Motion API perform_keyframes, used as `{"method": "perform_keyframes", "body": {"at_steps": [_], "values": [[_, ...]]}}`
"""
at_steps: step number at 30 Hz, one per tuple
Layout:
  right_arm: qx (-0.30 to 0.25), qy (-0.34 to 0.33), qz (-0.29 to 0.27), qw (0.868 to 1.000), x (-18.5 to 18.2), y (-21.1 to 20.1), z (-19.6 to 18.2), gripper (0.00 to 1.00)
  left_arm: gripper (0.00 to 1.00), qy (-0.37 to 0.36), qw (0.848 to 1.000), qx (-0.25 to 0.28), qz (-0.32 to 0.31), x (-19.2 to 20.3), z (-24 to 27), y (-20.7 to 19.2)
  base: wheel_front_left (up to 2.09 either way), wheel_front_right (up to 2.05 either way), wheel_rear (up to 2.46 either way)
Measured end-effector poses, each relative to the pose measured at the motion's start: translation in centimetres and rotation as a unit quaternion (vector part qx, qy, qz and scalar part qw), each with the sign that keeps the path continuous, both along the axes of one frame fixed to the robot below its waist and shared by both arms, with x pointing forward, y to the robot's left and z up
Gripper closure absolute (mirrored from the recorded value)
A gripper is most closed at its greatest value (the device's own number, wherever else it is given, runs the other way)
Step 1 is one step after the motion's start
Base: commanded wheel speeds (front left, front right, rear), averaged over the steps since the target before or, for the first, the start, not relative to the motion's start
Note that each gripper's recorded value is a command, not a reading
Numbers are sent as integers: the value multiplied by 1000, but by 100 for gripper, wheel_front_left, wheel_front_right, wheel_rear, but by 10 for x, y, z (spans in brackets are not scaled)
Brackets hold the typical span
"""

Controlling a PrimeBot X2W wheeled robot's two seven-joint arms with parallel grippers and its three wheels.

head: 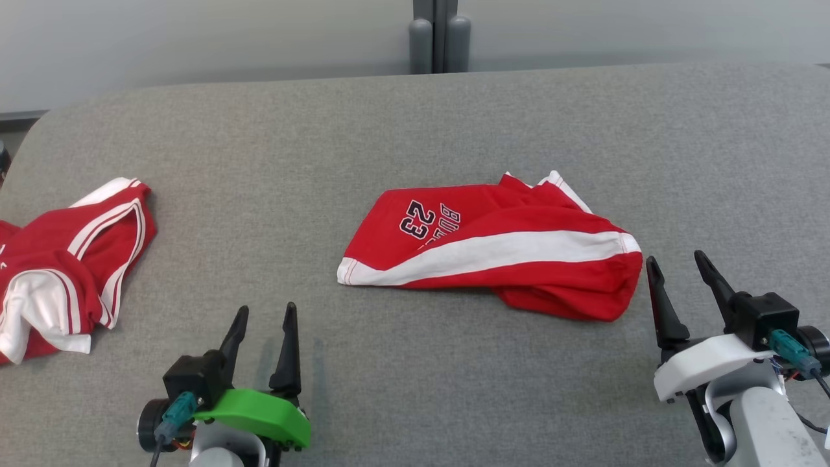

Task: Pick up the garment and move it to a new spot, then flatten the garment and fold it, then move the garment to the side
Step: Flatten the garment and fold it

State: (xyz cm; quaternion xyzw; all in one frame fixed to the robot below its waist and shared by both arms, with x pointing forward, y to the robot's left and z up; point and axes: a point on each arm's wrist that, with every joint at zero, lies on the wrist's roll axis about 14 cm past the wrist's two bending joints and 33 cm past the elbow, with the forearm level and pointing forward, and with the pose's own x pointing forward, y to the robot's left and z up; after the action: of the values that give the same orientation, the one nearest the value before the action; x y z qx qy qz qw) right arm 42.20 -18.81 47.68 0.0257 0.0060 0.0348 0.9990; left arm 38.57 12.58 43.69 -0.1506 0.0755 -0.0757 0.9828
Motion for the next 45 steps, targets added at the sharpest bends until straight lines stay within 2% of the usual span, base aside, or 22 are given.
{"method": "perform_keyframes", "body": {"at_steps": [5, 11, 20, 26, 33, 44, 45], "values": [[-2, -25, -4, 1000, -4, 3, 17, 0, 0, -21, 999, 42, 6, -3, 10, 6, 0, 0, 0], [5, -16, -7, 1000, -18, 6, 12, 0, 0, -24, 998, 61, 8, -14, 12, 8, 0, 0, 0], [11, -7, -4, 1000, -17, 9, 6, 0, 0, -11, 998, 54, 2, -12, 4, 4, 0, 0, 0], [11, -14, 1, 1000, 3, 12, 8, 0, 0, -24, 998, 46, -27, 24, 10, -12, 0, 0, 0], [9, -5, 2, 1000, 19, 12, -3, 0, 0, 15, 997, 42, -67, 52, -19, -36, 0, 0, 0], [-1, 12, -35, 999, 15, -17, -15, 0, 0, 82, 989, 49, -115, 56, -69, -66, 0, 0, 0], [-2, 13, -37, 999, 14, -18, -16, 0, 2, 84, 988, 53, -116, 56, -71, -66, 0, 0, 0]]}}
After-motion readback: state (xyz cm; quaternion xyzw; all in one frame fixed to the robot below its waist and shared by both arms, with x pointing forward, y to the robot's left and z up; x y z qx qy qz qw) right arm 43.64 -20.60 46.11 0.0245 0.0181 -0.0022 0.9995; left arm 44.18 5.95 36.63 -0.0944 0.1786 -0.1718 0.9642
